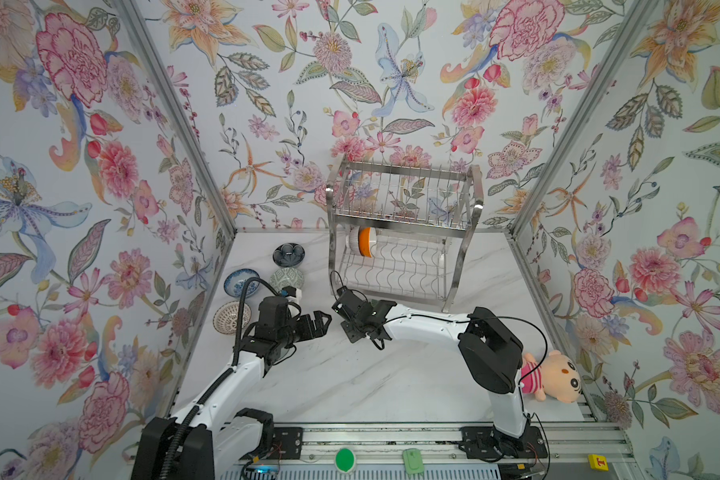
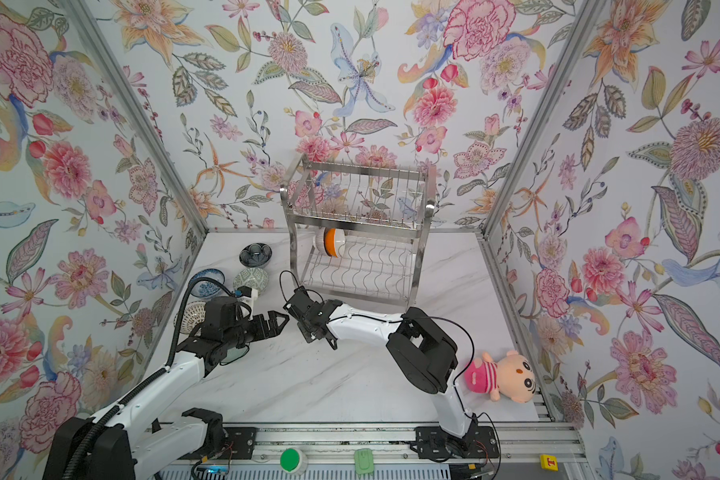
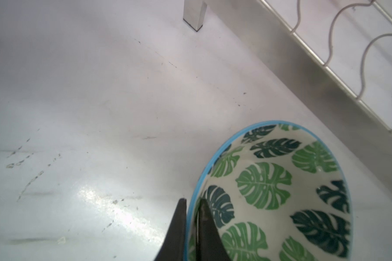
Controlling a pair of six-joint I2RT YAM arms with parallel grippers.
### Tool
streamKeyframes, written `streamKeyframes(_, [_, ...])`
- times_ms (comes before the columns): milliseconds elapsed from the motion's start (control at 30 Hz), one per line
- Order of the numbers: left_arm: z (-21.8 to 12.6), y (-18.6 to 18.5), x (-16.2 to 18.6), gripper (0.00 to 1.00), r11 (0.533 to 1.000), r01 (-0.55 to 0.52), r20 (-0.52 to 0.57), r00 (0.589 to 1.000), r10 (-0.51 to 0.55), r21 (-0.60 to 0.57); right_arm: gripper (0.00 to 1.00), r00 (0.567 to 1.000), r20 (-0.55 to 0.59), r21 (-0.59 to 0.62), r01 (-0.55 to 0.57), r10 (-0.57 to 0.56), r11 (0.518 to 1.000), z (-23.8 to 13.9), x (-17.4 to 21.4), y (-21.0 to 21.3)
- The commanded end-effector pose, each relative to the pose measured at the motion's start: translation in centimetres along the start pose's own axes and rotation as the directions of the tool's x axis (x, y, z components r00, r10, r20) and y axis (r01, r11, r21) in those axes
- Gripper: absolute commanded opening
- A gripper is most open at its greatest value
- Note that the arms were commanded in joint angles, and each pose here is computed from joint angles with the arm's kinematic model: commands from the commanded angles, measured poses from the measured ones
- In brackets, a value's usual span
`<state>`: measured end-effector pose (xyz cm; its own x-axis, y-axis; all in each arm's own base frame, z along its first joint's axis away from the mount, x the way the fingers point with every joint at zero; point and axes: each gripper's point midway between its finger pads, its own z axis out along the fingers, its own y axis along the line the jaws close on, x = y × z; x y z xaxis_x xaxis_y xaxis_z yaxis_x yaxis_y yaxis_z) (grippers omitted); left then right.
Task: Load the bowls into the dish rack
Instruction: 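Close the right gripper on the leaf bowl rim and lift it, then carry the leaf bowl with the right gripper into the rack beside the orange bowl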
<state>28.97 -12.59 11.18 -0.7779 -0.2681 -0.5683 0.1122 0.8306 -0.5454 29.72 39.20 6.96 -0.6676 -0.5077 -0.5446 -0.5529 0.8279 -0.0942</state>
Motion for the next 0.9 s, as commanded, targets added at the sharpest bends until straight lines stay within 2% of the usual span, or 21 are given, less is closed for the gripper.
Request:
streamKeyframes(0, [-0.1, 0.0, -0.2, 0.99, 1.000, 0.006, 0.009, 1.000, -0.006, 0.009, 0.05, 1.000, -0.007, -0.072, -0.016, 0.015, 0.997, -1.0, -0.2, 0.9])
streamKeyframes(233, [-0.4, -0.6, -0.6, 0.99, 1.000, -0.010, 0.020, 1.000, 0.010, 0.027, 0.02, 0.993, 0.101, -0.199, -0.037, 0.059, 0.979, -5.2, -3.0, 1.8])
streamKeyframes(467, [-0.3, -1.9, -0.9, 0.99, 0.997, -0.037, 0.024, 0.999, 0.036, 0.063, 0.00, 0.957, 0.235, -0.307, -0.096, 0.173, 0.947, -9.3, -6.8, 0.8])
streamKeyframes(667, [-0.4, -5.0, -2.6, 0.99, 0.980, -0.049, 0.082, 0.996, 0.034, 0.192, 0.00, 0.888, 0.326, -0.352, -0.203, 0.323, 0.914, -10.4, -10.1, -2.6])
streamKeyframes(867, [0.2, -7.8, -4.3, 0.99, 0.963, -0.063, 0.116, 0.993, 0.033, 0.262, 0.00, 0.806, 0.401, -0.362, -0.296, 0.434, 0.884, -10.4, -12.7, -6.6])
